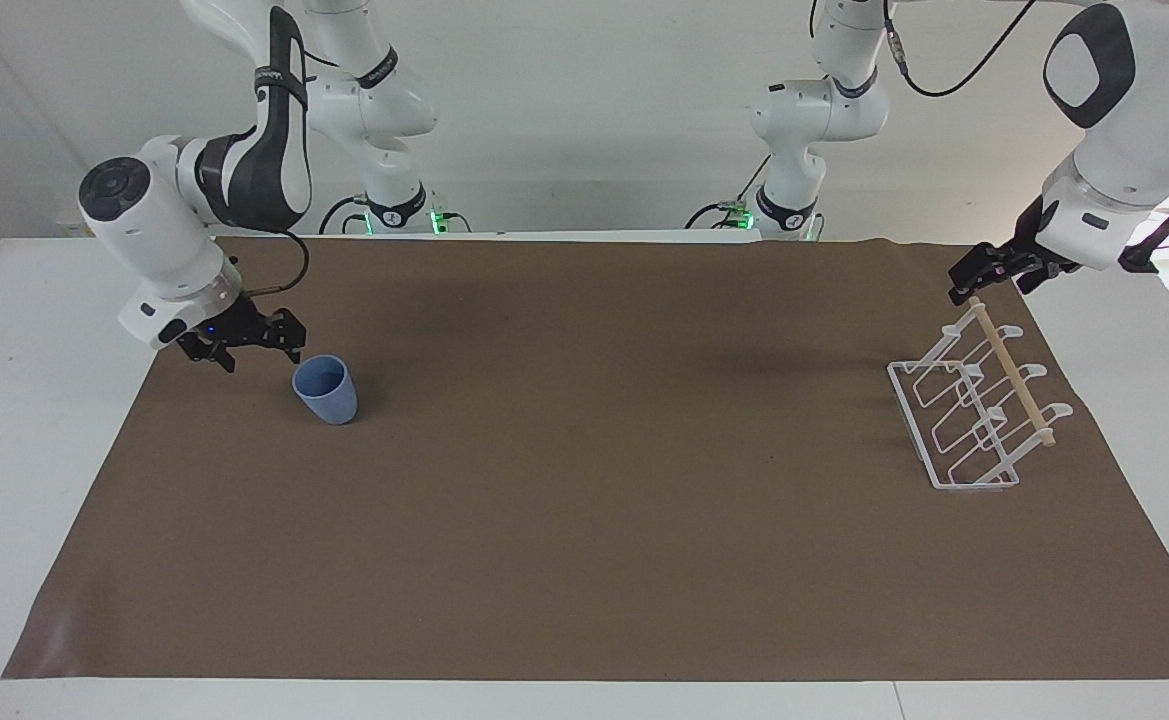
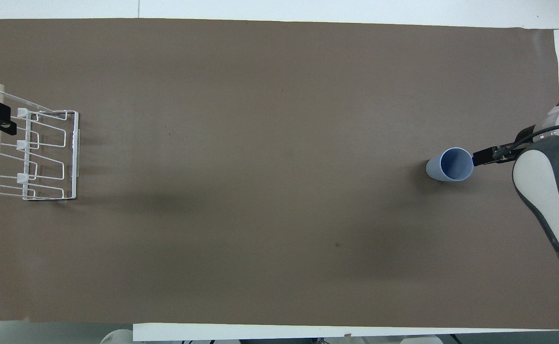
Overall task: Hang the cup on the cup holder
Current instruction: 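Reach the right gripper into the light blue cup's rim, then grip the cup rim with the right gripper and lift it sideways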
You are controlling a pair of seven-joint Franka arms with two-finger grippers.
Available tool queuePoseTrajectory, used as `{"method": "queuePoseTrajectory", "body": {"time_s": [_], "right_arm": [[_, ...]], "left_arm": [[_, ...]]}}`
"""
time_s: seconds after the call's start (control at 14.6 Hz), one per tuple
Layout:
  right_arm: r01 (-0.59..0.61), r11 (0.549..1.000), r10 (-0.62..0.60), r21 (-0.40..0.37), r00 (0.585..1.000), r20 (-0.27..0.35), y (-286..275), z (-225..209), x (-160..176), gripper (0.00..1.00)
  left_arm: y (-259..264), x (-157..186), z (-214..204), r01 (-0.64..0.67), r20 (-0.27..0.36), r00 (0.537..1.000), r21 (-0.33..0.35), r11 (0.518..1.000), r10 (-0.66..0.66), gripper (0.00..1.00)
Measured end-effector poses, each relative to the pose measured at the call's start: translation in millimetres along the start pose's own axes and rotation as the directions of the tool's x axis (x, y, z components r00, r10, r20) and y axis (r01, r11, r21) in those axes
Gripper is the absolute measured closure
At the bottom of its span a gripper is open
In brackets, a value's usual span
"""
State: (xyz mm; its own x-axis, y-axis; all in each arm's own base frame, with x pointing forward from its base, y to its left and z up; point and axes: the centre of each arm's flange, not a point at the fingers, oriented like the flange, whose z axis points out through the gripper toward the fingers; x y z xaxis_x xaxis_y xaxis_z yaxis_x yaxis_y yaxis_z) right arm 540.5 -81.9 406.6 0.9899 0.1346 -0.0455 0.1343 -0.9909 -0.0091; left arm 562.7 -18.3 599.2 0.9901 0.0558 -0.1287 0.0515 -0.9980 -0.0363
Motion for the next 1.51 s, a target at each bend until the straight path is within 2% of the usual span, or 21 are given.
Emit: {"method": "queuePoseTrajectory", "body": {"time_s": [0.14,0.34,0.62,0.68,0.82,0.89,0.96,1.03,1.16,1.23,1.3,1.37,1.44,1.51], "right_arm": [[-0.002,1.000,0.002,0.011,1.000,-0.012,-4.1,16.1,8.9,0.13],[-0.008,0.999,0.008,0.034,1.000,0.001,-9.3,37.3,16.0,0.14],[-0.010,0.999,0.009,0.039,1.000,0.007,-10.5,40.9,15.6,0.16],[-0.010,0.999,0.009,0.040,1.000,0.011,-10.8,42.7,14.7,0.25],[-0.010,0.999,0.009,0.042,1.000,0.020,-11.5,46.6,12.5,0.53],[-0.010,0.999,0.009,0.044,1.000,0.024,-11.8,48.5,11.5,0.61],[-0.010,0.999,0.008,0.044,1.000,0.027,-12.1,49.8,10.7,0.61],[-0.009,0.999,0.008,0.045,1.000,0.028,-12.4,50.3,10.5,0.67],[0.014,0.999,-0.016,0.049,0.999,0.038,-14.4,49.0,10.7,0.93],[0.040,0.998,-0.043,0.058,0.998,0.050,-18.0,45.4,11.9,0.96],[0.054,0.994,-0.059,0.090,0.997,0.055,-23.9,39.5,14.3,0.96],[0.050,0.985,-0.059,0.164,0.997,0.048,-32.5,29.9,17.9,0.96],[0.035,0.964,-0.050,0.265,0.998,0.049,-42.9,16.9,20.9,0.96],[0.016,0.923,-0.043,0.385,0.997,0.061,-55.6,0.8,22.0,0.96]], "left_arm": [[0.0,0.0,0.0,0.000,0.000,1.000,0.000,1.000,0.000,0.00],[0.0,0.0,0.0,0.000,0.000,1.000,0.000,1.000,0.000,0.00],[0.0,0.0,0.0,0.000,0.000,1.000,0.000,1.000,0.000,0.00],[0.0,0.0,0.0,0.000,0.000,1.000,0.000,1.000,0.000,0.00],[0.0,0.0,0.0,0.000,0.000,1.000,0.000,1.000,0.000,0.00],[0.0,0.0,0.0,0.000,0.000,1.000,0.000,1.000,0.000,0.00],[0.0,0.0,0.0,0.000,0.000,1.000,0.000,1.000,0.000,0.00],[0.0,0.0,0.0,0.000,0.000,1.000,0.000,1.000,0.000,0.00],[0.0,0.0,0.0,0.000,0.000,1.000,0.000,1.000,0.000,0.00],[0.0,0.0,0.0,0.000,0.000,1.000,0.000,1.000,0.000,0.00],[0.0,0.0,0.0,0.000,0.000,1.000,0.000,1.000,0.000,0.00],[0.0,0.0,0.0,0.000,0.000,1.000,0.000,1.000,0.000,0.00],[0.0,0.0,0.0,0.000,0.000,1.000,0.000,1.000,0.000,0.00],[0.0,0.0,0.0,0.000,0.000,1.000,0.000,1.000,0.000,0.00]]}}
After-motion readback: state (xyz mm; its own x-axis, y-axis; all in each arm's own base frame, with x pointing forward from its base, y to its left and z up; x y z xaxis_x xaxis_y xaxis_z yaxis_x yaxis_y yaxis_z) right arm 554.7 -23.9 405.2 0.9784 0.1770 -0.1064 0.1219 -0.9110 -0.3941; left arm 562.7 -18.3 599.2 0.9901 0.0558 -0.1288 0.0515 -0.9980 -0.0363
